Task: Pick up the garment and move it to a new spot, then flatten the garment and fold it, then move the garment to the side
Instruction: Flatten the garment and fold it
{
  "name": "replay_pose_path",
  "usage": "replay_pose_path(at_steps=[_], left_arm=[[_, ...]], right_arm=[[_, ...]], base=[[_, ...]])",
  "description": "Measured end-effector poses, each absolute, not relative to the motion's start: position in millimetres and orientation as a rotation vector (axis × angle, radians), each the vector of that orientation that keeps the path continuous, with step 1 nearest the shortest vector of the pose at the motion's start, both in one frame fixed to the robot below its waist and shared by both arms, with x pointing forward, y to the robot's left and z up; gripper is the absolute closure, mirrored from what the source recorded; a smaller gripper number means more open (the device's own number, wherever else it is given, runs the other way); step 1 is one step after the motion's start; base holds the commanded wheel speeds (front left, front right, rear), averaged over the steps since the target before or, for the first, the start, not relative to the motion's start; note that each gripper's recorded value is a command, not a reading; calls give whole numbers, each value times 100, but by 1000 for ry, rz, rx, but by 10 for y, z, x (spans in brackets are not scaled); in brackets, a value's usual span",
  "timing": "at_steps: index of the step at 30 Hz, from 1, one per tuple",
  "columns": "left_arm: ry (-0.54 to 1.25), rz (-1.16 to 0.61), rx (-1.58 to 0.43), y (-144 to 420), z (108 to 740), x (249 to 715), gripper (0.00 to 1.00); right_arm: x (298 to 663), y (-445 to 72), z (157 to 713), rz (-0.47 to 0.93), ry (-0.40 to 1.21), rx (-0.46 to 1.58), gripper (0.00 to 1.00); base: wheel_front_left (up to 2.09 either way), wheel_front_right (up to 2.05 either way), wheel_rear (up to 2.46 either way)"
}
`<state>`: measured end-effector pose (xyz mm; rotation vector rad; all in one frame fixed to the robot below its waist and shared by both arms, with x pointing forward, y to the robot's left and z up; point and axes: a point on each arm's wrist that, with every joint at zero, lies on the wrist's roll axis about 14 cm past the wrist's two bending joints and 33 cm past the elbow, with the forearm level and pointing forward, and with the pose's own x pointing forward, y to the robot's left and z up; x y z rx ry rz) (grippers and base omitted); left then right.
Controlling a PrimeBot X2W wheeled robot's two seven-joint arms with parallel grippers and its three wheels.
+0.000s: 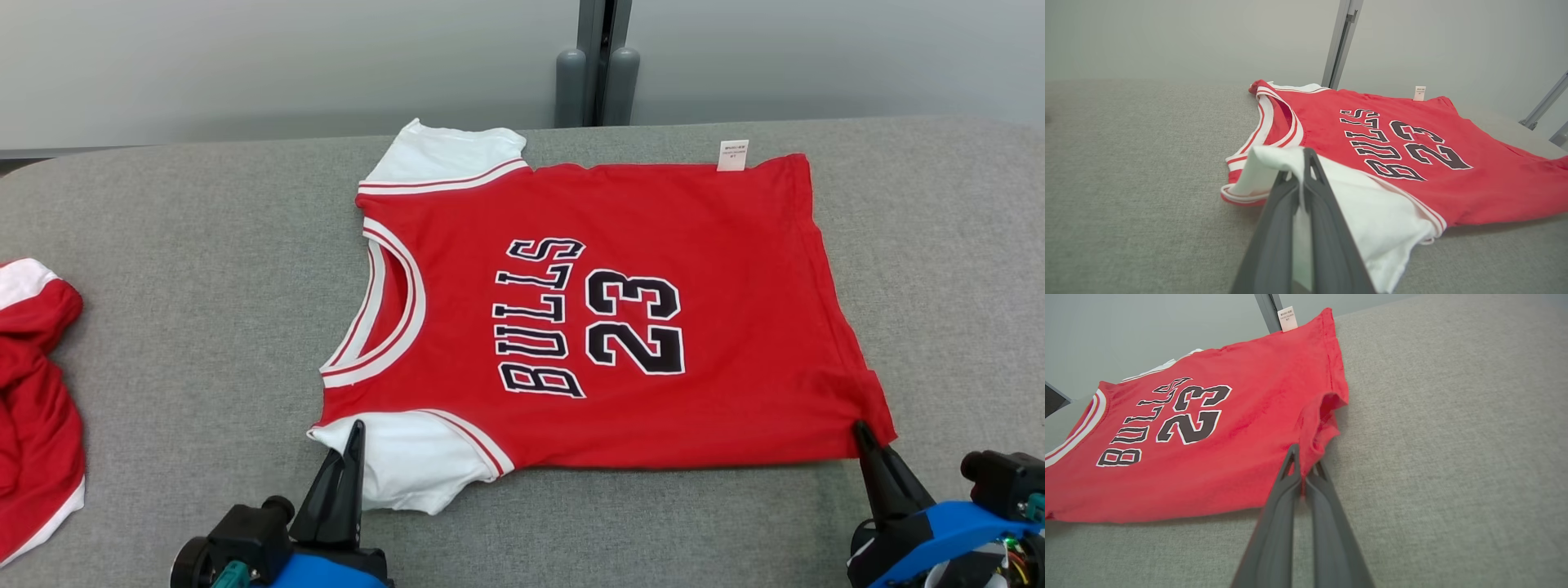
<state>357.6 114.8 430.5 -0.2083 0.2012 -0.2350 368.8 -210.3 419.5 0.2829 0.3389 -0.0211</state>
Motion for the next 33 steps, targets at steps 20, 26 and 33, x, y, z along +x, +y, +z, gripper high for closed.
replay_pose_path(at_steps=[20,26,33], left_arm=[[204,-338,-119,1089,4278,4050,100],[220,-349,-99,1111,4229,4175,100],[227,-366,-80,1111,4214,4342,100]], right_arm=[[4119,-2040,4231,21,337,282,100],[4261,-2054,4216,29,347,275,100],[4460,-2050,4196,44,359,261,100]], base=[[0,0,0],[0,0,0],[0,0,0]])
